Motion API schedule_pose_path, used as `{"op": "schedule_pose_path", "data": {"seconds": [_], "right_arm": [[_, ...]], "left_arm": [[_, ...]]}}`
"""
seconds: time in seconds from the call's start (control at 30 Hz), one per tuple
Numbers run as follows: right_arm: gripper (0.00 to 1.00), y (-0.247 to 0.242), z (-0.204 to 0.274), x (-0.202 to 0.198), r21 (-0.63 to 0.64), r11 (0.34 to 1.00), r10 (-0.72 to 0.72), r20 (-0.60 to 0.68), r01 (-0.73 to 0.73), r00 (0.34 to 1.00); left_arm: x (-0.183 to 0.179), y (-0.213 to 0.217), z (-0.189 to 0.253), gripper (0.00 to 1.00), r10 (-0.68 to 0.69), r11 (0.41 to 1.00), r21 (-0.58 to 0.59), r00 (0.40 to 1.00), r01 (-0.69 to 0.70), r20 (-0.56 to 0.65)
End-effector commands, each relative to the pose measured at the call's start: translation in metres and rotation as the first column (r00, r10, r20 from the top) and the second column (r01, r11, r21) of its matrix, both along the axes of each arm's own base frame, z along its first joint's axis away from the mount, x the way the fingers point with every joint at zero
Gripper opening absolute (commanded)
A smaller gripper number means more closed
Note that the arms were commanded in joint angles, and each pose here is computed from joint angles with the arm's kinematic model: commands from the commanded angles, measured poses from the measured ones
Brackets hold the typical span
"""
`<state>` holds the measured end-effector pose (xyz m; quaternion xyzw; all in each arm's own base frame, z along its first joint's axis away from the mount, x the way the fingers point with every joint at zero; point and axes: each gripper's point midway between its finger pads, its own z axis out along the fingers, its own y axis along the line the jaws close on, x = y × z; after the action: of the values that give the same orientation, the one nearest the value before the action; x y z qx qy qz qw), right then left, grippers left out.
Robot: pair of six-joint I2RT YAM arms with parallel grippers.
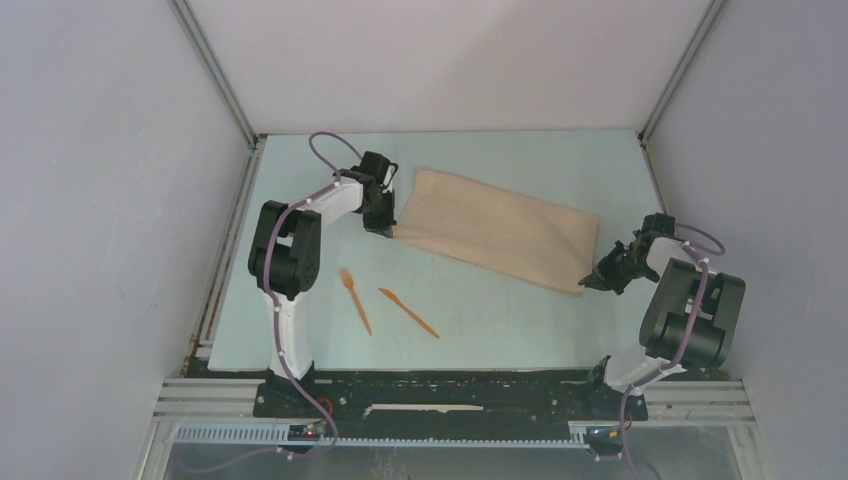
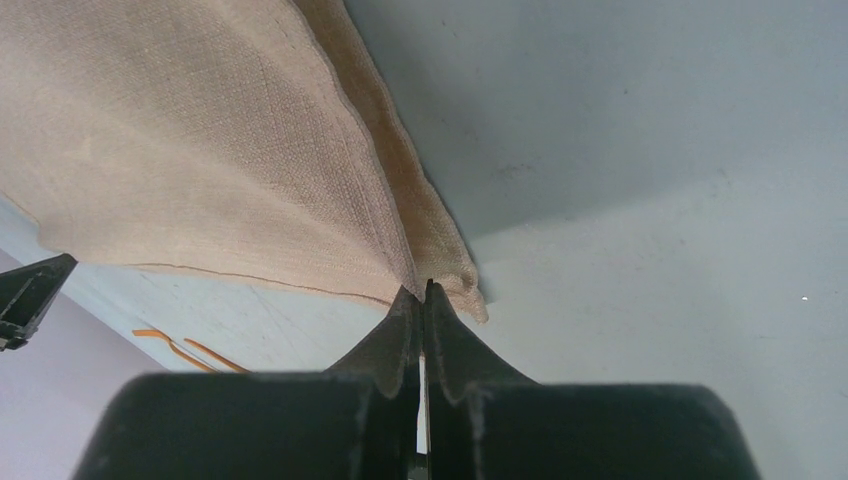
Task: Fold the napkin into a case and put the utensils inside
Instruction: Fold and flatten the napkin at the center of the board.
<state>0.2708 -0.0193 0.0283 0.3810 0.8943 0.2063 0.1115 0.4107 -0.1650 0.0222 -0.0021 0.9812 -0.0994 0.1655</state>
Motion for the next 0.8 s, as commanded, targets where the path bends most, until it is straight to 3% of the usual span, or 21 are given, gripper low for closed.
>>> {"op": "schedule_pose_path", "data": {"seconds": [0.0,0.77], "right_arm": [[0.01,-0.005,-0.002,-0.004,-0.044,0.999,-0.006,-0.015,0.005,1.0],[0.0,0.0,-0.001,-0.018,-0.032,0.999,-0.027,-0.038,0.026,0.999]], "left_arm": [[0.006,0.006,-0.001,0.0,-0.016,0.999,0.042,1.0,0.016,0.01],[0.006,0.009,-0.004,0.0,-0.017,0.998,0.062,1.0,0.017,0.001]]}}
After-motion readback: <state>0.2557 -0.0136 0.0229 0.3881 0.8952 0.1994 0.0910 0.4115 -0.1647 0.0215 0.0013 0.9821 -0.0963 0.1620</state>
